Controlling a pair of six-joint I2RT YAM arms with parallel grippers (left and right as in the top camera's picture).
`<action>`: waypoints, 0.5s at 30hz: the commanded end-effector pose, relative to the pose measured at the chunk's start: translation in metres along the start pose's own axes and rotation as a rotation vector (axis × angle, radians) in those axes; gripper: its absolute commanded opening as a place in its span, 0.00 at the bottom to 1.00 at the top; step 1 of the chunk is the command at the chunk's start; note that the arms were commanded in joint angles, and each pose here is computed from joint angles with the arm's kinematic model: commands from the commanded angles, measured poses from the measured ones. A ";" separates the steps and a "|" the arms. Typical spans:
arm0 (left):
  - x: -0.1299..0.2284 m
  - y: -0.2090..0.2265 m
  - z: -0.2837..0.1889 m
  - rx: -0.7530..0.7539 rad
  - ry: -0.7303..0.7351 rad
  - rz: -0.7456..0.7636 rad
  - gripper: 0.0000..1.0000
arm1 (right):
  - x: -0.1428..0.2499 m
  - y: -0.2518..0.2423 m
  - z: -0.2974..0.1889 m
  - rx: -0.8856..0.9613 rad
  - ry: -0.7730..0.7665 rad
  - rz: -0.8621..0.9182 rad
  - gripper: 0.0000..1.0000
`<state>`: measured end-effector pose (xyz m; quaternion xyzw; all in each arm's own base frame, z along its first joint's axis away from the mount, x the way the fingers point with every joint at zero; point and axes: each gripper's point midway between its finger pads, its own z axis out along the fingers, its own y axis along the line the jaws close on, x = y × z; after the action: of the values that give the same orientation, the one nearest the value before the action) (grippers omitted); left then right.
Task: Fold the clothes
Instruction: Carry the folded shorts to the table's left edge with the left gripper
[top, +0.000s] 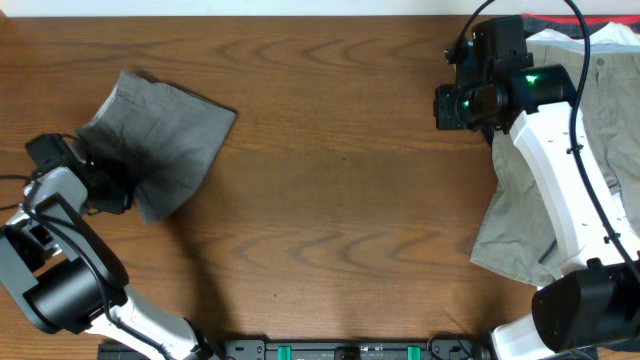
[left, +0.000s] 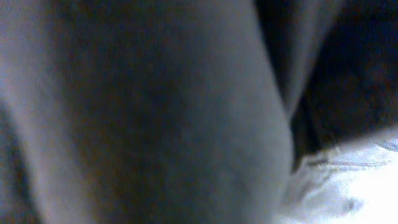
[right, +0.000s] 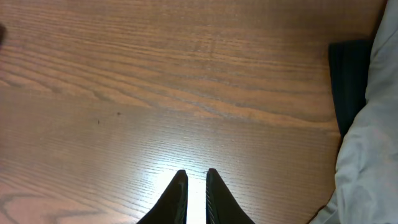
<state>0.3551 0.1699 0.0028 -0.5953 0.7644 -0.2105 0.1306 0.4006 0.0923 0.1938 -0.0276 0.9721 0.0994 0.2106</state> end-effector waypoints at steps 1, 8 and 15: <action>-0.004 0.016 0.005 -0.048 -0.035 -0.130 0.06 | 0.004 0.004 0.004 0.002 0.019 -0.011 0.10; -0.025 0.017 -0.001 -0.013 -0.092 -0.238 0.06 | 0.011 0.005 0.004 0.003 0.044 -0.013 0.10; -0.049 0.033 -0.013 0.008 -0.139 -0.336 0.06 | 0.015 0.005 0.004 0.002 0.062 -0.011 0.10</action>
<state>0.3477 0.2095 0.0031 -0.6966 0.6672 -0.2163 0.1510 0.3889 0.0951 0.1888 -0.0318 0.9771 0.0972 0.1867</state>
